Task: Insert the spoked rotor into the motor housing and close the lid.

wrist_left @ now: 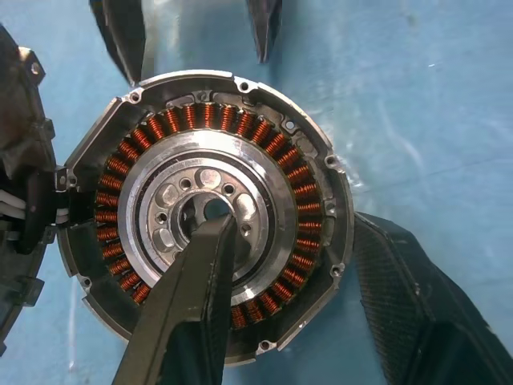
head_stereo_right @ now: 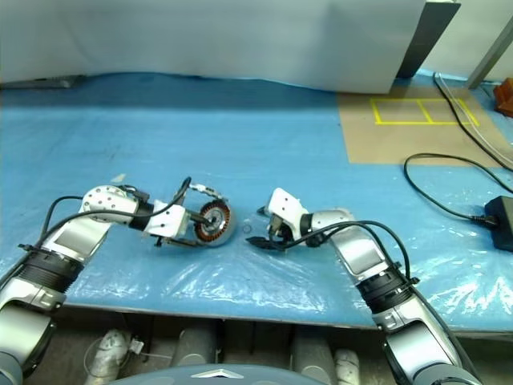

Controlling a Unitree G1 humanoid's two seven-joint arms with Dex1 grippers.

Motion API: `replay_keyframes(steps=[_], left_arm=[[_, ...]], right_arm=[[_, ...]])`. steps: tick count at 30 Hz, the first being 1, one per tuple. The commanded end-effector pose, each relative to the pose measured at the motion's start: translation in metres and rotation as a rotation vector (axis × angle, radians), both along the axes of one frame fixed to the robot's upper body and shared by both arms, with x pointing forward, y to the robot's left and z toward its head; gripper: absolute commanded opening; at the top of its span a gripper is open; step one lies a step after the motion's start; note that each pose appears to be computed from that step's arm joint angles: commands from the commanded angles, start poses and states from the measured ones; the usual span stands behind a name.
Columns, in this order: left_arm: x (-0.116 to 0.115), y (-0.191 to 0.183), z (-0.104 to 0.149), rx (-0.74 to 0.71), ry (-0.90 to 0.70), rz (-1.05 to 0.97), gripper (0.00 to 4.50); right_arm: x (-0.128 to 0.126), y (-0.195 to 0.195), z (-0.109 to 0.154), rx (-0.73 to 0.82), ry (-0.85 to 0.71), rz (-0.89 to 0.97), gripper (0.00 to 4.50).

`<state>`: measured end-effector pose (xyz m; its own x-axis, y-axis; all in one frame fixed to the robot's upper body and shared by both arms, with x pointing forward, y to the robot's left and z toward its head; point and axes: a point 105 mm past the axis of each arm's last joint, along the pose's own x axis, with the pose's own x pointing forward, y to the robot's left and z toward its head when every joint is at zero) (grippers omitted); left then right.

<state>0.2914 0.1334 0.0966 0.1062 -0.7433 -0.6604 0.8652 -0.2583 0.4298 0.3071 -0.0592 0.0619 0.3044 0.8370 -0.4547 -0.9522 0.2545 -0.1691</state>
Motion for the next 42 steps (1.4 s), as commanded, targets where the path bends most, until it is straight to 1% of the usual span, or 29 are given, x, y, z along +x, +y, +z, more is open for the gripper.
replay_keyframes(steps=[1, 4, 6, 11, 16, 21, 25, 28, 30, 31, 33, 36, 40, 42], left_arm=[[0.001, 0.004, -0.011, 0.1, 0.003, 0.007, 2.07], [0.013, 0.006, -0.012, 0.126, -0.011, 0.095, 2.07], [0.018, 0.009, -0.014, 0.149, -0.024, 0.127, 2.07], [0.017, 0.014, -0.015, 0.192, 0.005, 0.168, 2.07], [0.015, 0.009, -0.013, 0.193, 0.088, 0.218, 2.07], [0.017, 0.011, -0.012, 0.22, 0.125, 0.28, 2.07], [0.017, 0.008, -0.008, 0.204, 0.17, 0.328, 2.07], [0.021, 0.007, -0.006, 0.202, 0.157, 0.346, 2.07], [0.023, 0.009, -0.006, 0.213, 0.13, 0.34, 2.64], [0.027, 0.009, -0.006, 0.208, 0.116, 0.356, 2.83], [0.035, 0.009, -0.002, 0.191, 0.072, 0.386, 3.43], [0.035, 0.004, 0.008, 0.14, 0.093, 0.382, 3.43], [0.02, -0.007, 0.034, -0.003, 0.202, 0.347, 3.43], [0.002, -0.01, 0.051, -0.074, 0.282, 0.288, 3.43]], right_arm=[[0.006, 0.006, 0.011, 0.026, -0.06, 0.016, 4.04], [0.009, 0.003, 0.012, 0.036, -0.066, -0.011, 4.04], [0.008, 0.001, 0.01, 0.034, -0.065, -0.021, 4.04], [0.005, -0.002, 0.007, 0.028, -0.063, -0.036, 4.04], [0.008, -0.003, 0.007, 0.022, -0.075, -0.061, 4.04], [0.01, -0.002, 0.006, 0.024, -0.08, -0.075, 4.04], [0.01, -0.001, 0.005, 0.024, -0.081, -0.085, 4.04], [0.012, -0.001, 0.003, 0.02, -0.086, -0.095, 4.04], [0.012, -0.001, 0.003, 0.02, -0.087, -0.099, 4.04], [0.013, -0.001, 0.003, 0.02, -0.088, -0.1, 4.04], [0.013, -0.002, 0.002, 0.021, -0.088, -0.103, 4.04], [0.013, -0.003, 0.002, 0.02, -0.086, -0.103, 4.04], [0.012, -0.002, 0.004, 0.032, -0.083, -0.095, 4.04], [0.012, -0.001, 0.008, 0.049, -0.084, -0.083, 4.04]])
